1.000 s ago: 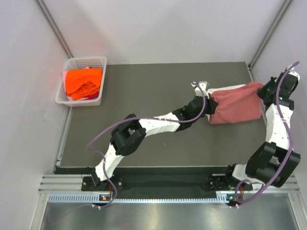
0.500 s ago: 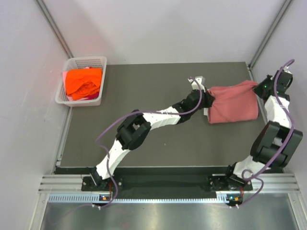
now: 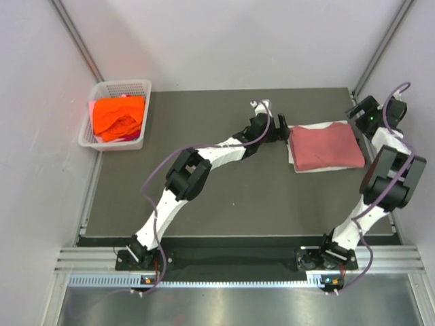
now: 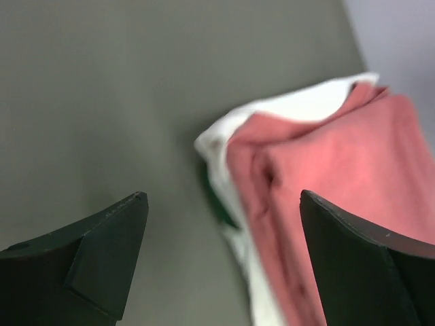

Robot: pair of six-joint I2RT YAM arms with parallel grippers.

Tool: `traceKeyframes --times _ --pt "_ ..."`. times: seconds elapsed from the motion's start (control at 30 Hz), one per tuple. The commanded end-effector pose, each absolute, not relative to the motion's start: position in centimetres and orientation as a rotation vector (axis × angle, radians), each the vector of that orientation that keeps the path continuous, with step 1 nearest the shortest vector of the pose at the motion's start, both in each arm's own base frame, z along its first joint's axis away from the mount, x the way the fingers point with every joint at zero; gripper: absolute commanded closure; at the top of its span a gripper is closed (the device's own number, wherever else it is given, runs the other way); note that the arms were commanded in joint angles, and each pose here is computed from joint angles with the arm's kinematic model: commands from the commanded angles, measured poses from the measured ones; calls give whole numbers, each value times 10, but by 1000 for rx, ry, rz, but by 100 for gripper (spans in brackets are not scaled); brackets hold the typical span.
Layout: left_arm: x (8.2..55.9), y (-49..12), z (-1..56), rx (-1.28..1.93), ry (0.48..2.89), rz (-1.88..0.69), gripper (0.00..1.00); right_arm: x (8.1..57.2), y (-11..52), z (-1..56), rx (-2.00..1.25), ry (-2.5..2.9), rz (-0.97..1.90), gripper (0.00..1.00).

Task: Fold and stack the t-shirts
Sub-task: Neatly place the folded tshirt to the corner, then reset both grippers

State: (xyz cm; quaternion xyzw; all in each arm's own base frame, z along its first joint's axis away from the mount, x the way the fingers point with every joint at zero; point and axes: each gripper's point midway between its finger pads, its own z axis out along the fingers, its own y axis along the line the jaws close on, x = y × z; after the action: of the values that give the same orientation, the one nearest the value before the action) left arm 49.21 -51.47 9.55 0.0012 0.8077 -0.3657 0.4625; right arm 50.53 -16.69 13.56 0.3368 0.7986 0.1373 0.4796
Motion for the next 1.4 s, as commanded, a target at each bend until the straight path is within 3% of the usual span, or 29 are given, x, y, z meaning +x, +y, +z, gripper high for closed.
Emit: traceKeyframes --times 0.0,0.17,0.27,0.3,0.43,0.77,0.87,1.0,1.07,1.37 --pt "471 -481 235 43 1815 -881 3 494 -150 225 654 1802 321 11" --pt "457 -362 273 -66 1876 -765 1 454 -112 253 537 1827 317 11" --pt "431 -301 263 -125 1929 -692 1 430 -90 265 450 1808 330 10" --pt "418 -284 236 -136 1986 -643 1 422 -85 258 447 1819 335 10" --pt "383 -234 236 -206 1959 -595 1 396 -68 271 388 1774 330 9" --pt "322 -151 180 -351 1947 -428 3 346 20 260 166 1716 279 11" --pt "305 -125 167 -320 1910 -340 2 327 36 229 106 1705 283 10" --pt "289 -106 160 -288 1861 -287 2 313 45 223 67 1592 278 7" --pt "285 -99 154 -277 1859 -256 2 304 45 218 80 1564 269 0" --pt "268 -77 132 -319 1825 -212 2 293 26 158 191 1665 188 0"
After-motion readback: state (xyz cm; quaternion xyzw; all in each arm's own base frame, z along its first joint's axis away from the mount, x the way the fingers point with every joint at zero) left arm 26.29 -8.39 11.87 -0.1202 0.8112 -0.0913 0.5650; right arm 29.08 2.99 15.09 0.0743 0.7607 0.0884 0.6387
